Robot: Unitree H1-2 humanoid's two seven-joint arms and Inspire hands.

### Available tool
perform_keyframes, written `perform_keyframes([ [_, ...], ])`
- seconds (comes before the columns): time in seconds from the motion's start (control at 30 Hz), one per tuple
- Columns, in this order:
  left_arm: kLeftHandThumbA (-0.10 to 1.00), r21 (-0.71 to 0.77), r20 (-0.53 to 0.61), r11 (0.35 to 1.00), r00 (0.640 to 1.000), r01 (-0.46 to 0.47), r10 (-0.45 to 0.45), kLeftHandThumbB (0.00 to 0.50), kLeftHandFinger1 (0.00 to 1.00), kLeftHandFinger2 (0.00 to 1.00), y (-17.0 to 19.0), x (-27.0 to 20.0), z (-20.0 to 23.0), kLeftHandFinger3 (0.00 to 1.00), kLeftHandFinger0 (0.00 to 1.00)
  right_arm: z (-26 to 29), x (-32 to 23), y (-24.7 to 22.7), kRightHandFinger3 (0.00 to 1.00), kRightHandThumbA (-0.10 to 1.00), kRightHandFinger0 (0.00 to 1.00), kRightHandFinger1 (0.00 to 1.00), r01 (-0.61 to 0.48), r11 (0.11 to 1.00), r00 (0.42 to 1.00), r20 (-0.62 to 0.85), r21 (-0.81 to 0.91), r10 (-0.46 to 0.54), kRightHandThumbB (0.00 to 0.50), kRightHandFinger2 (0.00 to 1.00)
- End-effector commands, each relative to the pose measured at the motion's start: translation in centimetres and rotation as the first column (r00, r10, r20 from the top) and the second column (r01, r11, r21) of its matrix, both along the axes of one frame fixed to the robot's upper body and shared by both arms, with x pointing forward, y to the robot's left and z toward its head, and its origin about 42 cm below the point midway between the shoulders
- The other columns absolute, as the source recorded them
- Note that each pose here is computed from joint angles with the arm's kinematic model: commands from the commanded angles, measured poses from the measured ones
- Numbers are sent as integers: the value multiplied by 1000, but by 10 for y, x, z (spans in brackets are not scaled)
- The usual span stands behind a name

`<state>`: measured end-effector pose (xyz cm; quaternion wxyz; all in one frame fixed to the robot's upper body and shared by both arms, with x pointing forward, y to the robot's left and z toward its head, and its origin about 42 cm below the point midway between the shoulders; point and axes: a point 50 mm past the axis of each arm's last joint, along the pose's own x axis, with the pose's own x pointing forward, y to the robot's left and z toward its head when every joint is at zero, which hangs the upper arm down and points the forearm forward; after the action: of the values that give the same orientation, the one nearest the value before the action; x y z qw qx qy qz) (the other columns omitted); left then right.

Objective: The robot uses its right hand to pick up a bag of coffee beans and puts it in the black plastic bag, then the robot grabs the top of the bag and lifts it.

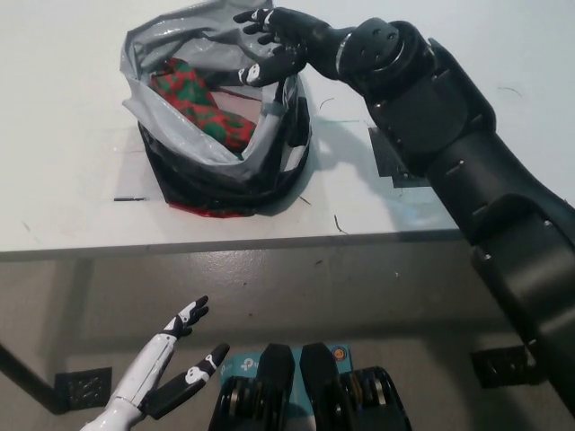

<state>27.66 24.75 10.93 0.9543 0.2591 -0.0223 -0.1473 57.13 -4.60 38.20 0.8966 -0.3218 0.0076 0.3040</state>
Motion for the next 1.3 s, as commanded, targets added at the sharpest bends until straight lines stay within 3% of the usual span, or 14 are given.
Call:
perform_keyframes([
  [0.0,774,11,43,1000,999,22,-22,168,1000,1000,1,6,16,1000,1000,35,-1,0,1000,694,1000,1000,-63,997,993,101,-42,67,485,1000],
  [0.13,768,5,46,1000,999,24,-24,170,1000,1000,0,6,17,1000,1000,35,-1,-5,1000,674,1000,1000,-44,999,995,91,-29,47,443,1000],
  [0.2,767,5,45,1000,999,24,-24,169,1000,1000,1,6,17,1000,1000,35,0,-6,1000,713,1000,1000,-32,998,993,113,-45,37,449,1000],
  [0.23,762,5,47,1000,999,24,-24,168,1000,1000,1,7,16,1000,1000,36,0,-6,1000,771,1000,1000,-8,997,988,150,-83,20,468,1000],
  [0.37,786,15,44,1000,999,22,-23,180,1000,1000,2,6,16,1000,1000,36,-3,3,1000,927,1000,1000,73,975,948,320,-208,-3,460,1000],
  [0.4,793,23,43,999,999,23,-24,174,1000,1000,2,6,16,1000,1000,36,-6,9,1000,961,1000,1000,128,965,932,361,-229,-38,483,1000],
  [0.5,798,19,42,999,999,29,-30,179,1000,1000,1,5,15,1000,1000,34,-12,17,1000,1000,1000,1000,201,955,894,439,-217,-88,500,1000],
  [0.77,794,18,47,999,998,32,-33,167,1000,1000,2,4,13,1000,1000,47,-31,40,1000,921,1000,1000,254,967,798,560,26,-225,477,1000],
  [0.9,791,27,47,999,998,35,-36,155,1000,1000,3,4,12,1000,1000,60,-35,46,1000,986,1000,1000,254,964,770,586,80,-251,464,1000],
  [1.0,773,9,47,999,998,36,-36,152,1000,1000,3,3,12,1000,1000,72,-39,48,1000,975,1000,1000,256,960,748,605,117,-273,465,1000],
  [1.27,766,13,40,999,998,37,-38,155,1000,1000,2,2,11,1000,1000,66,-34,47,1000,969,1000,1000,294,948,757,575,124,-310,497,1000],
])
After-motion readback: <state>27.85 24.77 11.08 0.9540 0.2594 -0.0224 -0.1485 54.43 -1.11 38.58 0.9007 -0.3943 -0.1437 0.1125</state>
